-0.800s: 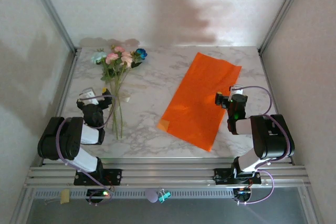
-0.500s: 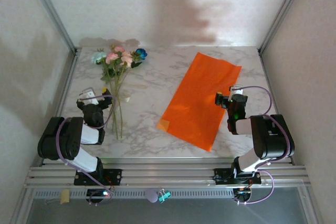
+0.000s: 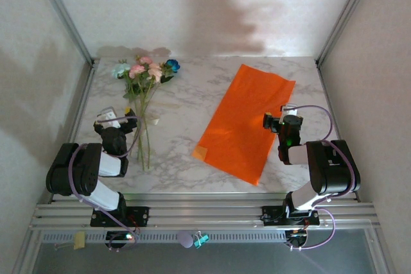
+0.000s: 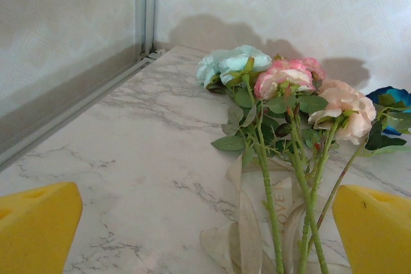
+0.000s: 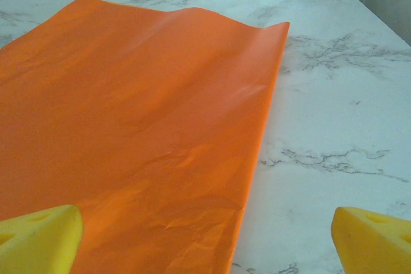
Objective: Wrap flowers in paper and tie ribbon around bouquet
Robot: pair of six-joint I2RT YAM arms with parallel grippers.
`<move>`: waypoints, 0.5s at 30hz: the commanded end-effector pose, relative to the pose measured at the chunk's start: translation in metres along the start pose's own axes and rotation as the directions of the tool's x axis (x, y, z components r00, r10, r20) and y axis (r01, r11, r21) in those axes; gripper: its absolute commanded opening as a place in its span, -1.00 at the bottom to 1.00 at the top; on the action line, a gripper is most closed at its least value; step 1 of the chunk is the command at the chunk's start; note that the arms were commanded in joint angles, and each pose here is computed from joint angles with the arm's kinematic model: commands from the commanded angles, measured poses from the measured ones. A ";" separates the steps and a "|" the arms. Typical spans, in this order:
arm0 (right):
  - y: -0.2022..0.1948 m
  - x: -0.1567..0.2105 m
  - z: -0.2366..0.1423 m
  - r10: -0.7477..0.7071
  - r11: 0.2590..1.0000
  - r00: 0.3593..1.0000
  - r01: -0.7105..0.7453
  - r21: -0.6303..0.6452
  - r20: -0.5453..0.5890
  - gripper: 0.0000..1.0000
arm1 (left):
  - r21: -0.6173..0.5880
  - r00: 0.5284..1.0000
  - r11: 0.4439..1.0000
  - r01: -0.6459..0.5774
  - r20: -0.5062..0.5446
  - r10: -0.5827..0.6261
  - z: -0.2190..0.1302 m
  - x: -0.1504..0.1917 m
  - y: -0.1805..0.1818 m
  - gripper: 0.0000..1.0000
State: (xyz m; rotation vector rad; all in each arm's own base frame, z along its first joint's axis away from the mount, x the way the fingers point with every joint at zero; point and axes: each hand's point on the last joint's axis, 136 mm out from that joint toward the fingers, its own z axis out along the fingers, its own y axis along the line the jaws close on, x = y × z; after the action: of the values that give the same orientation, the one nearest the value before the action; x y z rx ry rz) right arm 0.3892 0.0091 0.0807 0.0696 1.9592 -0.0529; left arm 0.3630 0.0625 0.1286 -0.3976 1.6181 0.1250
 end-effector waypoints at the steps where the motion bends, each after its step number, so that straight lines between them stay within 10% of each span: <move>1: -0.004 -0.006 0.001 0.005 1.000 1.000 -0.005 0.017 0.015 0.98 | -0.011 0.999 1.000 0.020 0.026 -0.020 -0.002 -0.006 0.001 0.99; 9: -0.009 -0.011 -0.006 0.019 0.999 0.998 -0.021 0.041 0.054 0.98 | -0.011 0.999 1.000 0.018 0.035 -0.018 -0.003 -0.008 0.001 0.99; 15: -0.033 -0.065 -0.052 0.038 0.976 0.984 -0.074 0.204 0.174 0.98 | -0.210 0.987 0.975 0.078 0.152 -0.046 -0.024 -0.074 0.012 0.99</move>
State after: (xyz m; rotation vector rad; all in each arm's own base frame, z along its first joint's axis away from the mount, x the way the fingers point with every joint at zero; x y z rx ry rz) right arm 0.3698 -0.0056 0.1180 0.1501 1.8775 -0.1412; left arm 0.3502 0.0622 0.1674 -0.4653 1.5372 0.1922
